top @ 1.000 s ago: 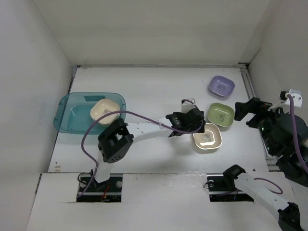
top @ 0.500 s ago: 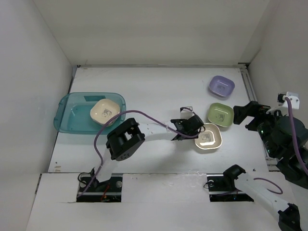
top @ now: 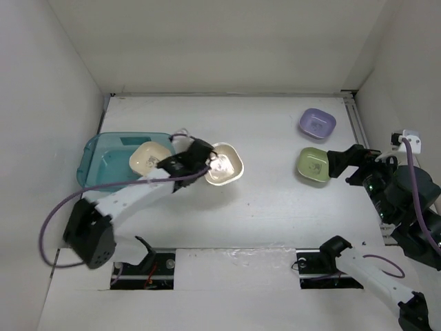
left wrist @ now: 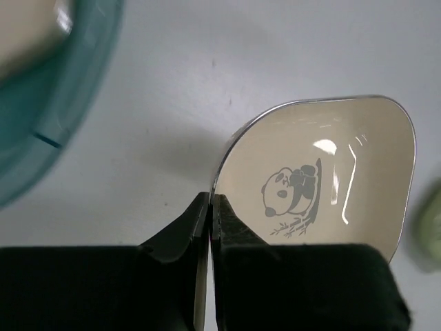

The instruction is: Place the plates into the plastic bin on the countertop

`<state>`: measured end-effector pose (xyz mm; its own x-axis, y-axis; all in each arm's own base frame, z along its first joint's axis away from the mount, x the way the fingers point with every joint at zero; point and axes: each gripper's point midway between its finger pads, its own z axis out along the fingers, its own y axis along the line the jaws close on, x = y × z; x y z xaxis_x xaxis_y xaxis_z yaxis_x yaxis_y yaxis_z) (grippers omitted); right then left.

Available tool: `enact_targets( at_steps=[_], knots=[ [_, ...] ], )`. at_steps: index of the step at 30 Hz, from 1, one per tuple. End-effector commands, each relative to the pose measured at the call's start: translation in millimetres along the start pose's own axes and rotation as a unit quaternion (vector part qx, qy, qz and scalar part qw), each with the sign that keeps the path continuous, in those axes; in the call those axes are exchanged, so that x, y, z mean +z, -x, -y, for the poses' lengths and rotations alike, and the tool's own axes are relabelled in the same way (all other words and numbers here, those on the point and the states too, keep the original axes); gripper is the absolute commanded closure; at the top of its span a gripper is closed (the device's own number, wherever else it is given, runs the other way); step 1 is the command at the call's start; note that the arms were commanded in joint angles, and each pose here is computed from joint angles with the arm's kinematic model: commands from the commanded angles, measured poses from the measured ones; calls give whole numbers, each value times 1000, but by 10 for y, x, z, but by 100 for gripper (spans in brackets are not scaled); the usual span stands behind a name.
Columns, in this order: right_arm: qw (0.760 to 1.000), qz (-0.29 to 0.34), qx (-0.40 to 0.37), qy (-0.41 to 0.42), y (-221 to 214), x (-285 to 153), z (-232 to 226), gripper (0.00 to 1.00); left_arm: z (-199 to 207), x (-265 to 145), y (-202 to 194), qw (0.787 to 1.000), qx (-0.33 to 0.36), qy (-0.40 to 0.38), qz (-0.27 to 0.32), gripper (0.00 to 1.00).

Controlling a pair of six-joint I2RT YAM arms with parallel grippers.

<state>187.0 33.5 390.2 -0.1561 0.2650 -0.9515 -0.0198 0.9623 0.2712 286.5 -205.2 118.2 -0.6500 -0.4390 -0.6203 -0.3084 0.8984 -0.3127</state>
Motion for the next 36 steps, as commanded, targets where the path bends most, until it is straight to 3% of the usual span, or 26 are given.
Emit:
enact_targets(
  at_steps=[1,3,5,8,15,22,24,26,27,30,31,33,36],
  knots=[
    [999,17,6,35,82,100,-185,0,-491,-288,928,993,-80,1,91,100],
    [999,16,8,50,76,144,-260,0,-579,-318,1215,989,-103,-41,97,100],
    [998,10,6,55,60,217,-320,0,-954,-333,1563,980,-144,-9,138,100],
    [998,-3,-4,66,-23,321,-397,0,-1352,-209,1761,976,-167,40,134,100],
    [996,-3,-7,89,-71,437,-526,0,-1766,193,1474,955,-265,80,107,100],
    [993,-15,-19,111,-158,500,-622,0,-2007,348,1381,946,-279,127,108,100],
    [994,-13,-24,107,-153,505,-604,0,-2039,328,1414,944,-279,136,116,76],
    [994,-16,-26,101,-185,523,-582,0,-2038,231,1478,941,-280,133,132,60],
    [994,-20,-27,100,-205,548,-587,0,-2074,196,1487,939,-280,139,142,43],
    [994,-32,-32,96,-307,642,-599,0,-2062,-6,1604,935,-283,136,165,6],
    [995,-39,-36,83,-374,692,-561,0,-2054,-66,1657,935,-280,134,174,0],
    [996,-65,-34,44,-575,865,-475,0,-1957,-195,1773,941,-263,110,185,0],
    [991,-121,-37,-51,-940,1193,-114,0,-1497,-300,1920,960,-207,37,185,0]
  ],
)
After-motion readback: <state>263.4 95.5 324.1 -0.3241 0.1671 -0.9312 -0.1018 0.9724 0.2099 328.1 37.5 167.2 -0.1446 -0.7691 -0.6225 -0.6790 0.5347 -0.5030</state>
